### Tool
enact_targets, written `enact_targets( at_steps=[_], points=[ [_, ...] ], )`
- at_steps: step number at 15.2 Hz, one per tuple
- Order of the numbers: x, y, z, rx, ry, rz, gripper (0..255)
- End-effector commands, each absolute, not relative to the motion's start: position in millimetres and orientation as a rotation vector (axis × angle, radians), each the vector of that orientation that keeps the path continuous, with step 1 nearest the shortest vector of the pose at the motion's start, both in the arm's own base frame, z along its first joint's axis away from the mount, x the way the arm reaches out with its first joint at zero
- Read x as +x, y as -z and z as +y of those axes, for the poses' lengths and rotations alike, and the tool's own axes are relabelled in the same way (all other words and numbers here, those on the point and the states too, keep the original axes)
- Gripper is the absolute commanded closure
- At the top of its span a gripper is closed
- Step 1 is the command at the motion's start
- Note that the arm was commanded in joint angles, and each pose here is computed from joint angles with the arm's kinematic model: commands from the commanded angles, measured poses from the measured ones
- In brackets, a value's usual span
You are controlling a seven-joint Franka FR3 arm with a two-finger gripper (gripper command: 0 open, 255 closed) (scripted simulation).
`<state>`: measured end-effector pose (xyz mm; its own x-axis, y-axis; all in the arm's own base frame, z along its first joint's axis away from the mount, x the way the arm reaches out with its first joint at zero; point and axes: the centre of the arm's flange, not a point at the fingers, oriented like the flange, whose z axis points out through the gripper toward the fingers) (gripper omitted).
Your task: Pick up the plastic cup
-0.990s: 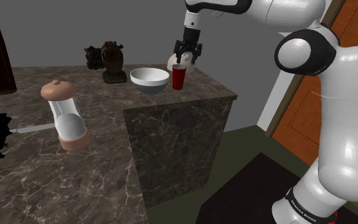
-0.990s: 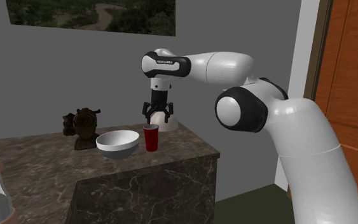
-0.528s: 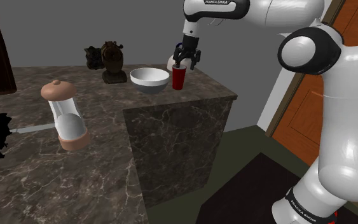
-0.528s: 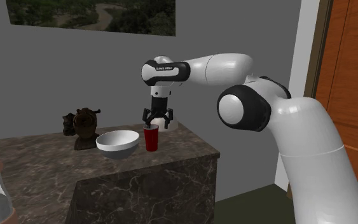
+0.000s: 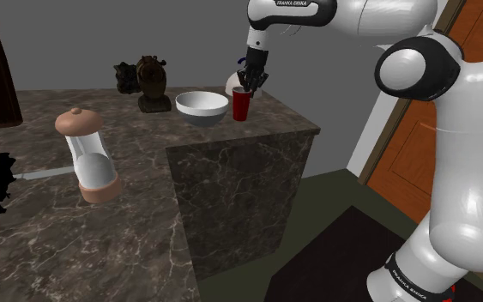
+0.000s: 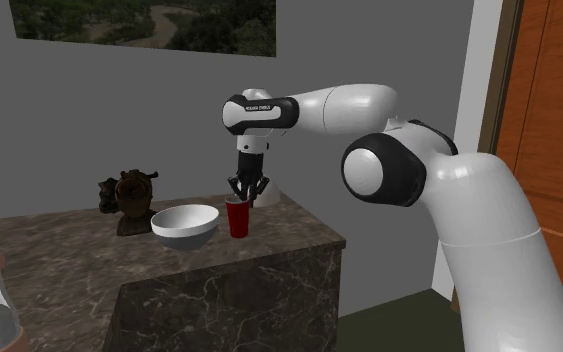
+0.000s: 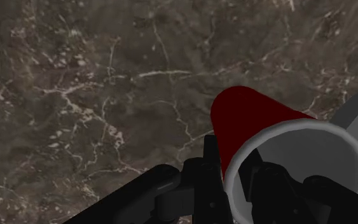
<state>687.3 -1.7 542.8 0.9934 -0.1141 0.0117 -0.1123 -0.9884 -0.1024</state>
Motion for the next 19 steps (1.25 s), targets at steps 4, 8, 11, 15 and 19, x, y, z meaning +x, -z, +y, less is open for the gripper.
enact_targets(
  at_steps=[4, 8, 11, 15, 19],
  points=[
    [687, -552, -2, -3.035, 0.025, 0.172, 255],
    [687, -574, -2, -3.035, 0.025, 0.172, 255],
    [687, -589, -2, -3.035, 0.025, 0.172, 255],
    [687, -610, -2, -3.035, 0.025, 0.172, 255],
    [687, -622, -2, -3.035, 0.025, 0.172, 255]
  ],
)
